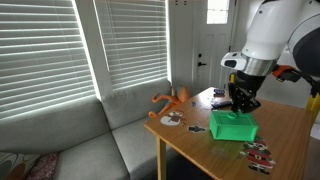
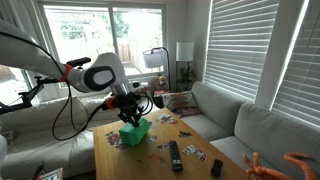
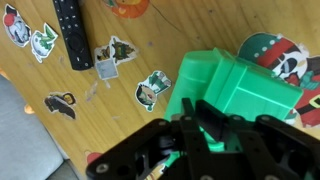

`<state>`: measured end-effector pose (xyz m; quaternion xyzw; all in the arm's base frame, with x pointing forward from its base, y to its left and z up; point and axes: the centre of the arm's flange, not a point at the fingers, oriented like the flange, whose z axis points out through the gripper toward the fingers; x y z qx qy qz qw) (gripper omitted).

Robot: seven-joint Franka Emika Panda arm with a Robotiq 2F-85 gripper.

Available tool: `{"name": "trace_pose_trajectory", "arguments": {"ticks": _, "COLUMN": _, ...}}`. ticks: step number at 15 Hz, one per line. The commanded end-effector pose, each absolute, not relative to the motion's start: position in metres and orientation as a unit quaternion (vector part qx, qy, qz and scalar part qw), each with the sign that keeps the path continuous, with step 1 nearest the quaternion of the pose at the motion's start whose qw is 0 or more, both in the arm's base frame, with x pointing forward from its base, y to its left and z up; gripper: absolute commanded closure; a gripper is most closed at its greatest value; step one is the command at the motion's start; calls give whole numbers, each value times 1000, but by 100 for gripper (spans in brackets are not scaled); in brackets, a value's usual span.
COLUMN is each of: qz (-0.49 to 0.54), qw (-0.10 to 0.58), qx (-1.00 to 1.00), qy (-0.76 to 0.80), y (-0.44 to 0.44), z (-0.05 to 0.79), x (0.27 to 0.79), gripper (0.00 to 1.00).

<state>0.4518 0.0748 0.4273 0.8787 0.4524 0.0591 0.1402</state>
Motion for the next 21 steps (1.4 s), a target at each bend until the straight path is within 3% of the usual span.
{"name": "trace_pose_trajectory", "arguments": {"ticks": 1, "qz": 69, "qw": 126, "qx": 899, "qy": 414, "y": 86, "z": 451, "x": 435, "gripper": 54}}
{"name": "trace_pose_trajectory", "arguments": {"ticks": 9, "qz": 72, "qw": 78, "qx": 936, "qy": 337, "y": 103, "z": 438, "x": 417, "gripper": 1}}
{"name": "trace_pose_trajectory", "arguments": {"ticks": 21, "qz": 50, "qw": 88, "qx": 952, "qy": 291, "y": 90, "z": 408, "x": 407, "gripper": 0}}
